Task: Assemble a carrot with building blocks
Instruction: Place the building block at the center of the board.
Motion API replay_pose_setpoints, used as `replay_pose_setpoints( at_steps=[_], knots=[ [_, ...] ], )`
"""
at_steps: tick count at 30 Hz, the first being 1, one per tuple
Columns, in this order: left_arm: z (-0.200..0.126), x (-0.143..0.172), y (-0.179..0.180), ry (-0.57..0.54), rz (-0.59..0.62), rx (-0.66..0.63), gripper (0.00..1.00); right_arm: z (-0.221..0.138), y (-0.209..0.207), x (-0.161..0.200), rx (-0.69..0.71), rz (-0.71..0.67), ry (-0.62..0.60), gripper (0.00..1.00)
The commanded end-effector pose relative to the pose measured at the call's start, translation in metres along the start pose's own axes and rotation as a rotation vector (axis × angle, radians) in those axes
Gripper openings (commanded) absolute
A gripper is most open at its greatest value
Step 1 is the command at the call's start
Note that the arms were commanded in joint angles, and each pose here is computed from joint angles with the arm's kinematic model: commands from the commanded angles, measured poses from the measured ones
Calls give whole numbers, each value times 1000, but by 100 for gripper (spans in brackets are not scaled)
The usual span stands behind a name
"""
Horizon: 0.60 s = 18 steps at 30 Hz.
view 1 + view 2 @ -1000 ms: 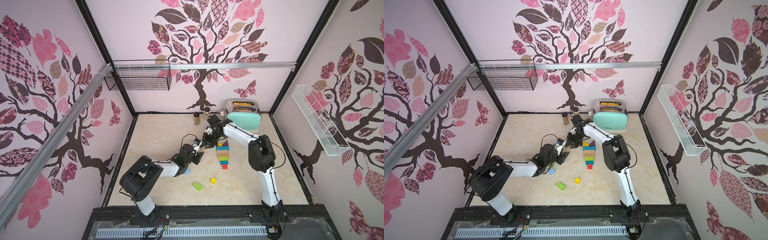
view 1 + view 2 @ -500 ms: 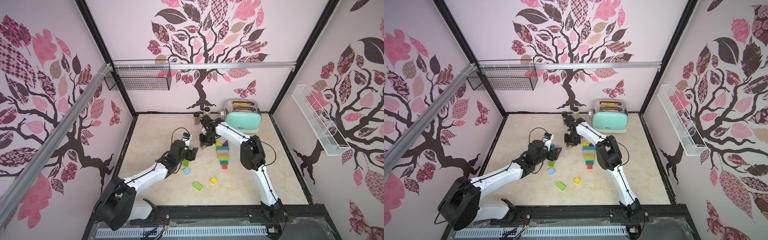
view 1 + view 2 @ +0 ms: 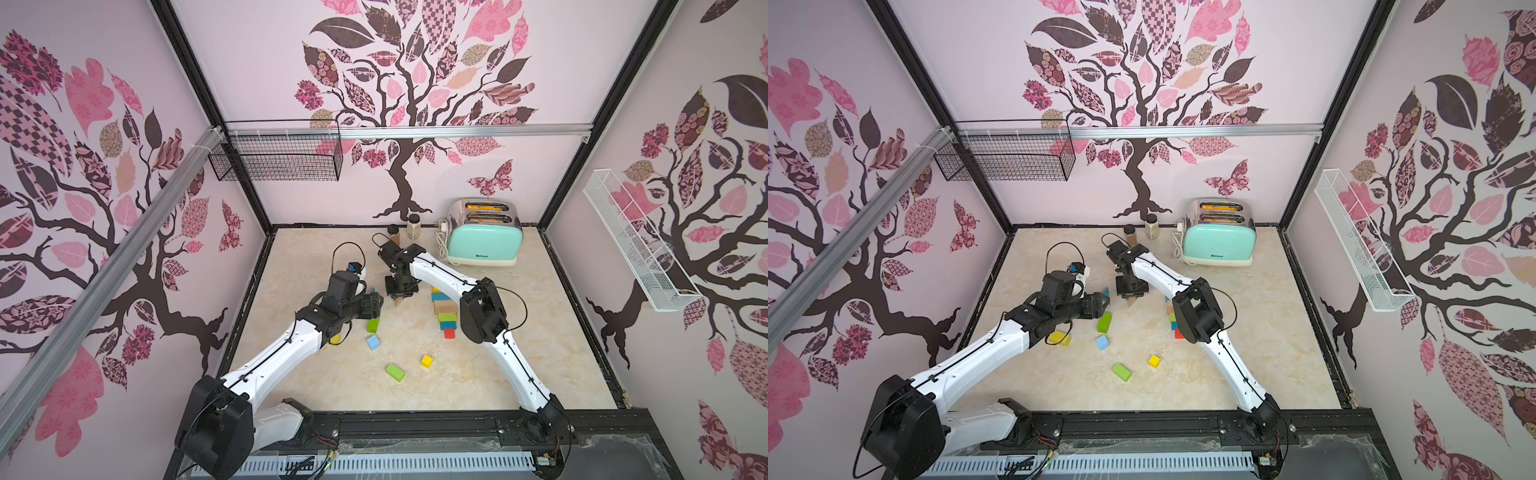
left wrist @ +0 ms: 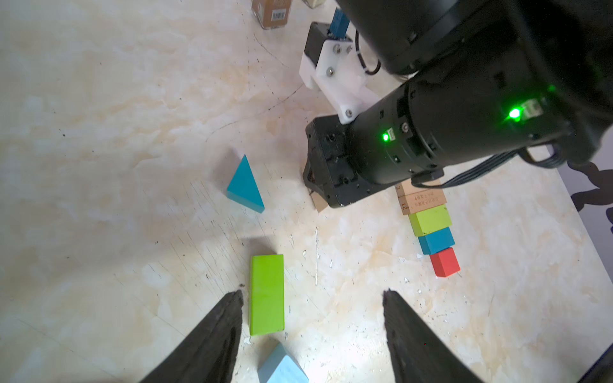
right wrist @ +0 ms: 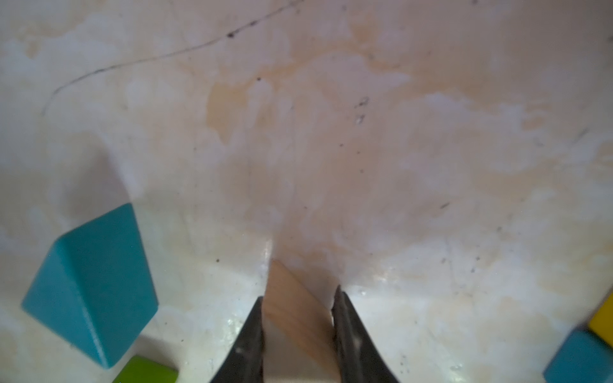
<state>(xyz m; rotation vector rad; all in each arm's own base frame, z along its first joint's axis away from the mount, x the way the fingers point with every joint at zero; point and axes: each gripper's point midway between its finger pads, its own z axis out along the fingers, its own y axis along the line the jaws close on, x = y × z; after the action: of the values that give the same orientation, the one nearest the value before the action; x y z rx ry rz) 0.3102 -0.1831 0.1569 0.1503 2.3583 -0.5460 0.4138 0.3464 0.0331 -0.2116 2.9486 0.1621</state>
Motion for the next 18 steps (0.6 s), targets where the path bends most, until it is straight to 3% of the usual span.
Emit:
replay_pose_setpoints(
  at_steps=[1, 7, 14, 18],
  knots=[
    [-10, 3, -3, 8, -26, 25, 71, 2, -16, -9, 91, 57, -45, 17],
    [-16, 5, -3, 15, -28, 24, 73, 2, -22, -11, 123, 116, -61, 20],
    [-18, 5, -1, 23, -25, 18, 79, 3, -14, -10, 78, 143, -45, 45],
    [-19, 3, -2, 24, -26, 20, 81, -6, -9, -14, 45, 145, -57, 52]
  ],
)
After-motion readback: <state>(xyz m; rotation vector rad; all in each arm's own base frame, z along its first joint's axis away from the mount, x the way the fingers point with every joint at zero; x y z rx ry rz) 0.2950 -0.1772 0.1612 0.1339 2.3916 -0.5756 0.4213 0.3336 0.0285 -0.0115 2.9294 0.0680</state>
